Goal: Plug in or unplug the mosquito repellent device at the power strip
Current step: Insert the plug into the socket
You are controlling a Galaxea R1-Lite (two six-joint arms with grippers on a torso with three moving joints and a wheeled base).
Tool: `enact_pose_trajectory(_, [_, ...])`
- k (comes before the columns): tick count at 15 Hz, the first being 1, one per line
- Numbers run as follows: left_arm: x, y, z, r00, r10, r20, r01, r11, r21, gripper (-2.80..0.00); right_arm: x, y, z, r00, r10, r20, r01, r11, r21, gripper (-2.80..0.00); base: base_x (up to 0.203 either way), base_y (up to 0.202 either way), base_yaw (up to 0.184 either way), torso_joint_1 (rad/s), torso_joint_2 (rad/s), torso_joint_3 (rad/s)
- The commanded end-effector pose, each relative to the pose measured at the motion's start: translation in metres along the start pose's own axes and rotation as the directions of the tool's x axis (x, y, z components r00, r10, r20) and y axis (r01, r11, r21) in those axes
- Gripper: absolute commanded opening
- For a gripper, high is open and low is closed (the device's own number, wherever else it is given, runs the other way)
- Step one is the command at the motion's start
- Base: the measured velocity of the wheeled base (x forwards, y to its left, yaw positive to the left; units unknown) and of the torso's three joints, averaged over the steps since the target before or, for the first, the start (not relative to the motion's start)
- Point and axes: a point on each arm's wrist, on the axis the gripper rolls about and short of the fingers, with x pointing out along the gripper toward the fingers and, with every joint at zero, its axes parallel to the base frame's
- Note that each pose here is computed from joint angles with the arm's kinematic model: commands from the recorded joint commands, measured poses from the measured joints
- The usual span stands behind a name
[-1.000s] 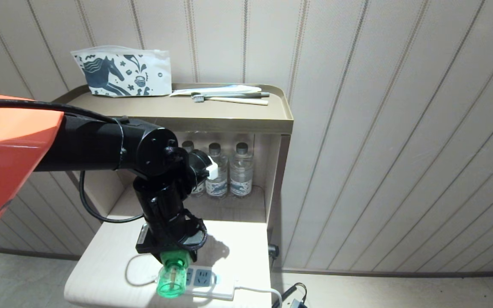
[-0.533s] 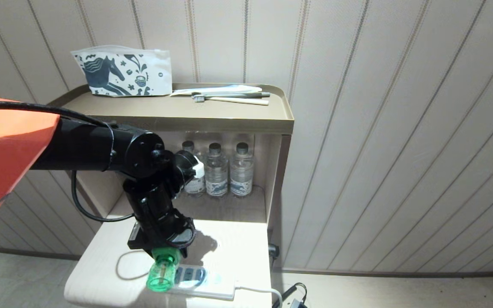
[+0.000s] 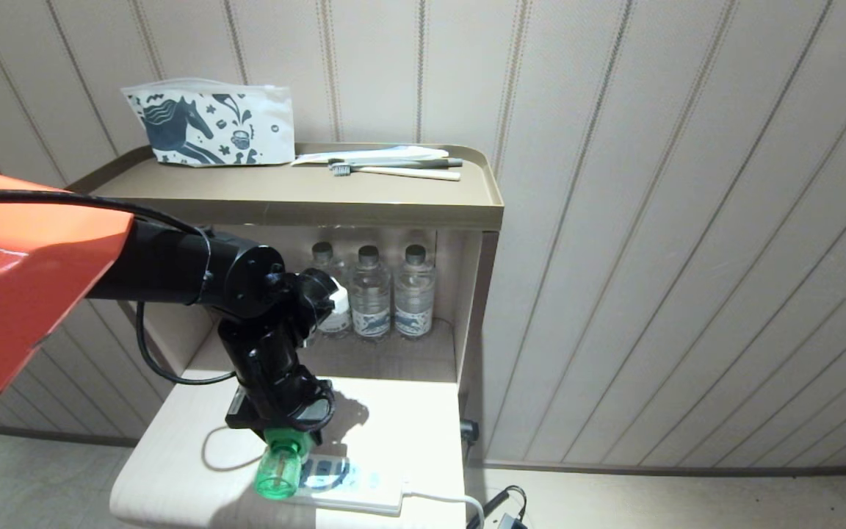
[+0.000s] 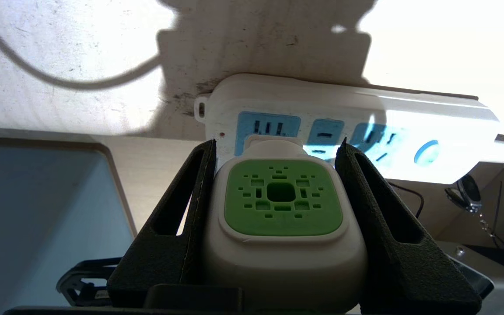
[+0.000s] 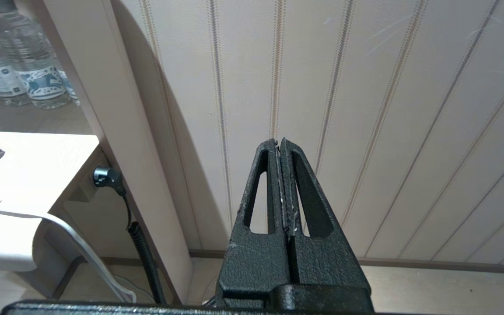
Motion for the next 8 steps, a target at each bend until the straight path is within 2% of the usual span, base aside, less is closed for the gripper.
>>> enact_pose_trajectory(1, [0.0005, 0.0025, 0.0007, 1.000, 0.005, -0.006, -0.005, 1.000, -0.004, -2.80, 0.0000, 0.0000, 0.0001, 1.000, -0.001, 0.001, 0.001, 1.000, 0.000, -2.80, 0.000, 0.000, 0.000, 0.000, 0.00, 0.000])
enact_pose_trajectory(8, [0.0102, 0.0016, 0.0030, 1.000, 0.016, -0.023, -0.016, 1.000, -0.002, -2.80, 0.0000, 0.0000, 0.0001, 1.000, 0.001, 0.001, -0.001, 1.000, 0.000, -2.80, 0.000, 0.000, 0.000, 0.000, 0.00, 0.000])
